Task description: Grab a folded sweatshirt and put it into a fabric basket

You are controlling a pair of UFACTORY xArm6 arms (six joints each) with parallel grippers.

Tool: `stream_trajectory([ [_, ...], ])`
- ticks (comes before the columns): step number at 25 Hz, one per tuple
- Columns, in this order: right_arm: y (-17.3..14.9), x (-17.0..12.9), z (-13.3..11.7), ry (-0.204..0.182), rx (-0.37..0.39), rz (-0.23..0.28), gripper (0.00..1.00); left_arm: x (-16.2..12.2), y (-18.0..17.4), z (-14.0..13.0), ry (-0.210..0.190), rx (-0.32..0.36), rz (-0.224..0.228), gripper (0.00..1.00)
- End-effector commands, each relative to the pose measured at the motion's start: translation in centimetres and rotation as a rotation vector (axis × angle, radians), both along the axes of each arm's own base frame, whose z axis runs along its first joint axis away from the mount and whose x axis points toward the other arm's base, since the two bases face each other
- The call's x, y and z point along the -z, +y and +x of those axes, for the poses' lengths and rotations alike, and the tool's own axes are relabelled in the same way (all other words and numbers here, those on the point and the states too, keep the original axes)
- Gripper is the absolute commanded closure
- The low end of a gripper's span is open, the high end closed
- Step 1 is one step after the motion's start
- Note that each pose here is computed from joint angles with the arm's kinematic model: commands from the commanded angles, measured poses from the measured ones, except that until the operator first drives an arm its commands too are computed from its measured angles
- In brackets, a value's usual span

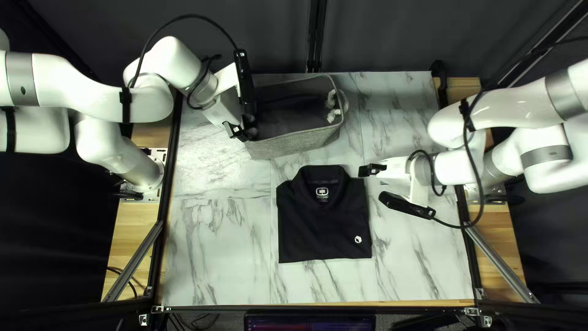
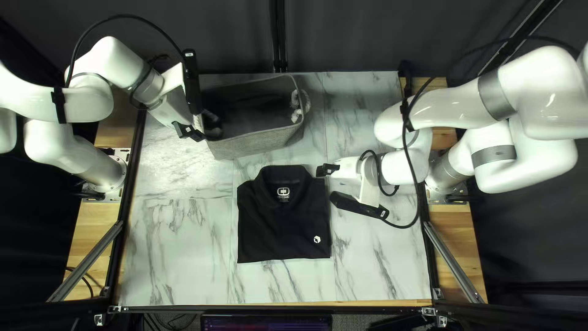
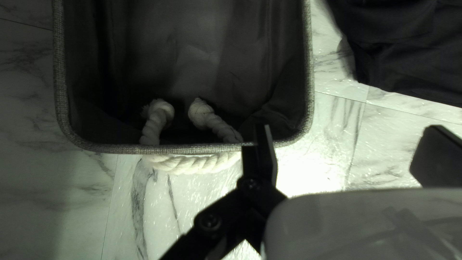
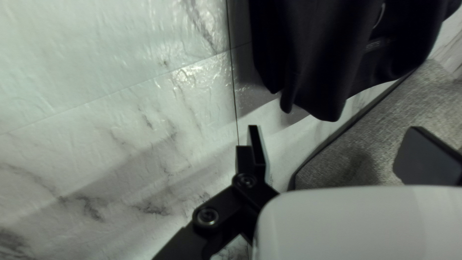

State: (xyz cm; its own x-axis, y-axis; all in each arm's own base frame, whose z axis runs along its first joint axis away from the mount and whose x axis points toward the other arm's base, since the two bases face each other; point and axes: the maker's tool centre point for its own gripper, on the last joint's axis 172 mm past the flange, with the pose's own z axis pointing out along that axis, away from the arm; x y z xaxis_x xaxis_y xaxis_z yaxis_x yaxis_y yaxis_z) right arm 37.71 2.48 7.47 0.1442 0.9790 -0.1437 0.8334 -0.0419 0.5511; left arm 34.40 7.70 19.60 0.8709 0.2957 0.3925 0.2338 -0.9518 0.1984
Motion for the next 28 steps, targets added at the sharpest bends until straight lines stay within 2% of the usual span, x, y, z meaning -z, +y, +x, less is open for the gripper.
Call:
stream_trajectory([
  [1, -1.4, 1.4, 0.4, 0.025, -0.001, -0.024, 0.0, 0.0, 0.0, 0.0, 0.0, 0.0, 0.0, 0.0],
  [4, -1.7, 1.9, 0.5, 0.046, -0.021, -0.051, 0.0, 0.0, 0.0, 0.0, 0.0, 0.0, 0.0, 0.0],
  [11, -0.9, 1.3, 1.1, 0.052, -0.097, -0.085, 0.0, 0.0, 0.0, 0.0, 0.0, 0.0, 0.0, 0.0],
  [15, -0.3, 1.8, 1.7, 0.049, -0.123, -0.086, 0.0, 0.0, 0.0, 0.0, 0.0, 0.0, 0.0, 0.0],
  [17, -0.2, 2.1, 1.7, 0.041, -0.131, -0.089, 0.0, 0.0, 0.0, 0.0, 0.0, 0.0, 0.0, 0.0],
  [23, -0.2, 1.9, 1.5, -0.053, -0.147, -0.105, 0.0, 0.0, 0.0, 0.0, 0.0, 0.0, 0.0, 0.0],
  [28, 0.4, 2.8, 1.9, -0.076, -0.142, -0.113, 0.0, 0.0, 0.0, 0.0, 0.0, 0.0, 0.0, 0.0],
])
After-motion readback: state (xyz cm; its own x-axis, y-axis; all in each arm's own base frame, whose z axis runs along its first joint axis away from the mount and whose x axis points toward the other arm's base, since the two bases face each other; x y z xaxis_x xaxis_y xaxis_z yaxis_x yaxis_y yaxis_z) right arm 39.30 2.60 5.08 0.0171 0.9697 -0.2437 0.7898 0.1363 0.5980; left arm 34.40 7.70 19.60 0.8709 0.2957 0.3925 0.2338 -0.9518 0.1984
